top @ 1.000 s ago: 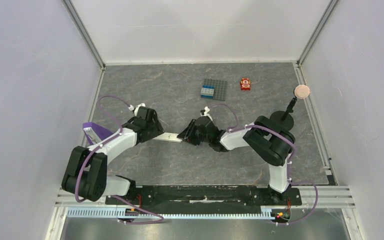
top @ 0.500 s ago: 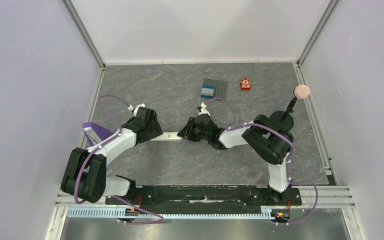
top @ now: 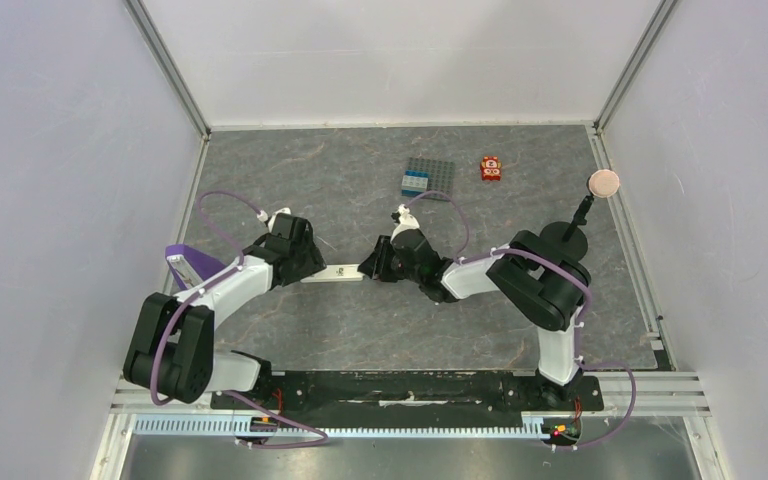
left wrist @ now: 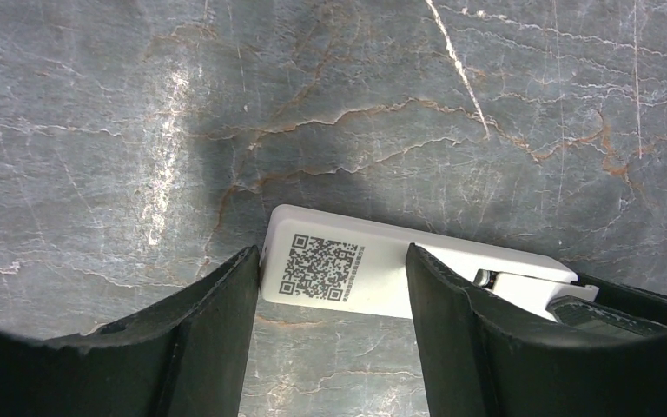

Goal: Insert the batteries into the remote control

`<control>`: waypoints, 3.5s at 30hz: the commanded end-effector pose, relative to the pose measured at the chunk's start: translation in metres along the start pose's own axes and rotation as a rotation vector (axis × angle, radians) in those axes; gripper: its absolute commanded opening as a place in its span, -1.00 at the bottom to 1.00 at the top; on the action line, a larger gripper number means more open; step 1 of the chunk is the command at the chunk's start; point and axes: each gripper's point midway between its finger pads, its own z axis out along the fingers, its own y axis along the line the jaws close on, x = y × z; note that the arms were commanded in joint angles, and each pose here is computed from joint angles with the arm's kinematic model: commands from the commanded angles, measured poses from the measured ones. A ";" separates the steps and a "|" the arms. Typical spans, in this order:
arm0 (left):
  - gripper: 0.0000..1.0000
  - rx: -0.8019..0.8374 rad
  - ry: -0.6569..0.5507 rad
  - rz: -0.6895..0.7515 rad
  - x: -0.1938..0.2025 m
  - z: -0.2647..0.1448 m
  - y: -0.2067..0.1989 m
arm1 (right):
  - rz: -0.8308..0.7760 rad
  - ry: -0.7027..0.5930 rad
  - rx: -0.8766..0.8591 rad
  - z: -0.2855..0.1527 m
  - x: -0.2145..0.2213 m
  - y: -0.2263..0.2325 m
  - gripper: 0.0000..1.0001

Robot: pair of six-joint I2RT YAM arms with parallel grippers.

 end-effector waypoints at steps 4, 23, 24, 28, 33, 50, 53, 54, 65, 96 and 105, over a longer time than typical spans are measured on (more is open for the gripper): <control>0.33 0.007 0.068 0.016 0.014 0.005 -0.001 | -0.163 0.088 0.296 -0.022 0.035 -0.094 -0.43; 0.28 0.105 0.096 0.005 0.022 0.006 -0.017 | -0.140 0.178 0.165 -0.004 0.049 -0.065 -0.38; 0.27 0.112 0.099 0.000 0.023 0.007 -0.018 | -0.141 0.183 0.162 -0.002 0.050 -0.063 -0.37; 0.20 0.152 0.114 -0.027 0.029 0.006 -0.024 | -0.139 0.201 0.178 0.004 0.056 -0.061 -0.38; 0.13 0.200 0.135 -0.062 0.036 0.005 -0.031 | -0.147 0.221 0.195 0.008 0.066 -0.058 -0.38; -0.10 0.383 0.209 -0.127 0.063 0.003 -0.068 | -0.159 0.250 0.249 0.021 0.098 -0.044 -0.36; -0.18 0.402 0.238 -0.148 0.070 0.001 -0.072 | -0.159 0.259 0.274 0.022 0.104 -0.044 -0.36; -0.18 0.400 0.239 -0.157 0.071 0.001 -0.072 | -0.162 0.260 0.285 0.021 0.106 -0.044 -0.35; -0.17 0.311 0.148 -0.196 0.058 0.002 -0.056 | -0.165 0.208 0.382 0.015 0.093 -0.050 -0.17; 0.22 0.266 0.065 -0.009 0.044 -0.013 -0.041 | -0.261 0.187 0.367 -0.058 0.032 -0.059 0.16; 0.19 0.285 0.094 -0.009 0.047 -0.011 -0.047 | -0.335 0.195 0.393 -0.053 0.032 -0.057 -0.06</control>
